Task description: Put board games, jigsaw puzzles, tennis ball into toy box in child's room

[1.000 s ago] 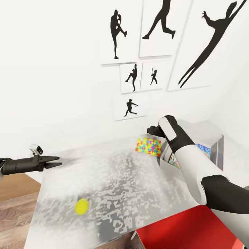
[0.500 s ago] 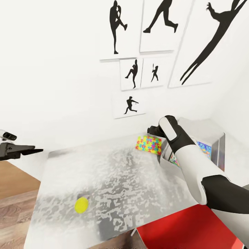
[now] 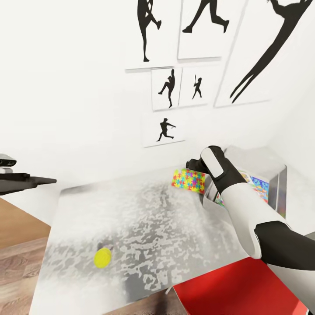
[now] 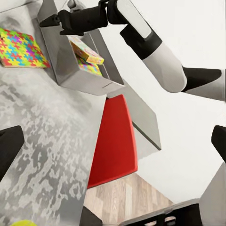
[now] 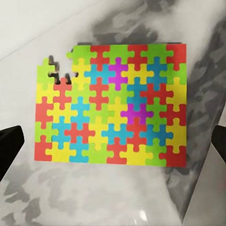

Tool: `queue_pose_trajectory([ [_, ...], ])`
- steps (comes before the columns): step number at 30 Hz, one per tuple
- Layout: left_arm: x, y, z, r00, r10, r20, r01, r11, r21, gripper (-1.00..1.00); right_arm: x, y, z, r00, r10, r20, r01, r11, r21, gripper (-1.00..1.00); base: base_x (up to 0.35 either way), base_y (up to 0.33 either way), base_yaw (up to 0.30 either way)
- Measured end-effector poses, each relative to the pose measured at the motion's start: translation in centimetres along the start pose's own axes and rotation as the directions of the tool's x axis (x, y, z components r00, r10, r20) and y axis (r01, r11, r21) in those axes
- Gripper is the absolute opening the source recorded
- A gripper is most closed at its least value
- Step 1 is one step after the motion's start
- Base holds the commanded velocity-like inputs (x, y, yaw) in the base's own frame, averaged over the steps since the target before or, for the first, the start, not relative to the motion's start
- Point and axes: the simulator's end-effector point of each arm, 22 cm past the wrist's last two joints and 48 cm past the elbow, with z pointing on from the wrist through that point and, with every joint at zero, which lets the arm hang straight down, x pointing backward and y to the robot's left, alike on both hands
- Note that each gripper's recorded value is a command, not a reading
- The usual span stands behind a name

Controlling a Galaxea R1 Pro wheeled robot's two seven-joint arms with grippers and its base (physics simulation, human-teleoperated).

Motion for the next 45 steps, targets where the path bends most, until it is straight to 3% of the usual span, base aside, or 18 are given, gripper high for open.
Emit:
queue_pose_trajectory([
  [7,-0.2,-0.4,0.2,1.000,0.018,-0.008,-0.018,1.000,0.010,1.00,-0.2,0.2,0.4,1.000,0.000,0.000,0.000,1.000,-0.002,1.00,0.000,0.000,0.000],
  [23,0.2,0.9,0.5,1.000,-0.004,-0.013,0.004,1.000,0.008,1.00,-4.3,1.0,-0.6,0.999,0.004,0.054,-0.003,1.000,-0.013,1.00,0.000,0.000,0.000],
  [45,1.0,2.7,1.0,0.999,-0.038,-0.024,0.038,0.999,0.006,1.00,-6.4,1.3,-0.1,0.997,0.006,0.074,-0.005,1.000,-0.015,1.00,0.000,0.000,0.000],
])
